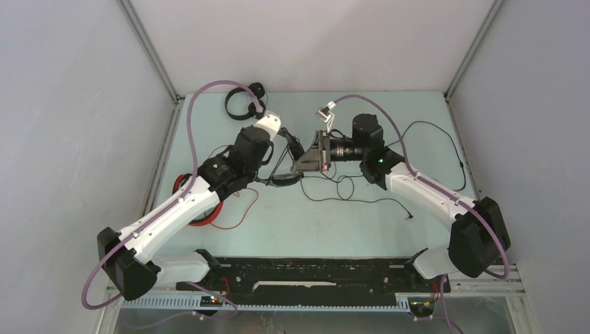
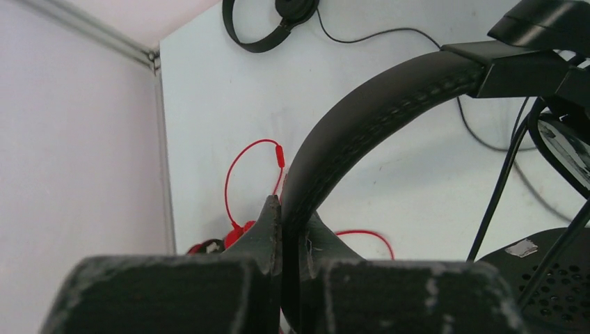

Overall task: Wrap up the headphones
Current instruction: Wrap the headphones cable around the headphones.

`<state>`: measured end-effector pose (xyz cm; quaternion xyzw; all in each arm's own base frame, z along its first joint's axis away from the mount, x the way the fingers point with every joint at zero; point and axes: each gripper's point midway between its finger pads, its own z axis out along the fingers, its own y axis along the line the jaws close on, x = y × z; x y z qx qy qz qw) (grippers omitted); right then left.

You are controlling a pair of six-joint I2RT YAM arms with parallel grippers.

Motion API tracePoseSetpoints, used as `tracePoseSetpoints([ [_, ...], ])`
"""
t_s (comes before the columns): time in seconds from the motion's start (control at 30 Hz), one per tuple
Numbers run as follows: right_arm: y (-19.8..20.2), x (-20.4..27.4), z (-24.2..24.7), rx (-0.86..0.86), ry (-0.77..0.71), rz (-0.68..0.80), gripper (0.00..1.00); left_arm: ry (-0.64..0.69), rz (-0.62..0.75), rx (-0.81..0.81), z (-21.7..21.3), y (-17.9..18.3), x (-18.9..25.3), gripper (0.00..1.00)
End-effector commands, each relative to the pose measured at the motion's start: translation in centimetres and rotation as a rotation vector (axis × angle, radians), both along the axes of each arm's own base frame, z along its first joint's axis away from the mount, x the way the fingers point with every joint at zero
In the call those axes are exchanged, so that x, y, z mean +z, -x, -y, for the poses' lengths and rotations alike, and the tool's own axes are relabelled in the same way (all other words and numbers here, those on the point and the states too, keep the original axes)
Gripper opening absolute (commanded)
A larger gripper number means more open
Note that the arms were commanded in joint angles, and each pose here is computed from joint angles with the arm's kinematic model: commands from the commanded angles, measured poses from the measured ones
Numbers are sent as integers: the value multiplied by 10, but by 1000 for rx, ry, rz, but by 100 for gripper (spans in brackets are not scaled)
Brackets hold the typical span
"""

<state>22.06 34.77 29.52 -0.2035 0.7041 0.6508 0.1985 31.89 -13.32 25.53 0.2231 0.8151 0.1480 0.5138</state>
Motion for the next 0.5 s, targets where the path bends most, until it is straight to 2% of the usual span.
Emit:
tracePoseSetpoints([
  [0.0,-1,13,-16,-10,-20,176,11,296,118,187,-4,-6,48,0],
  [0.13,-3,-5,-27,-50,49,345,13,448,108,253,2,-4,53,0],
  [0.47,-1,-27,-35,-102,152,587,15,648,148,331,-2,-1,72,0],
])
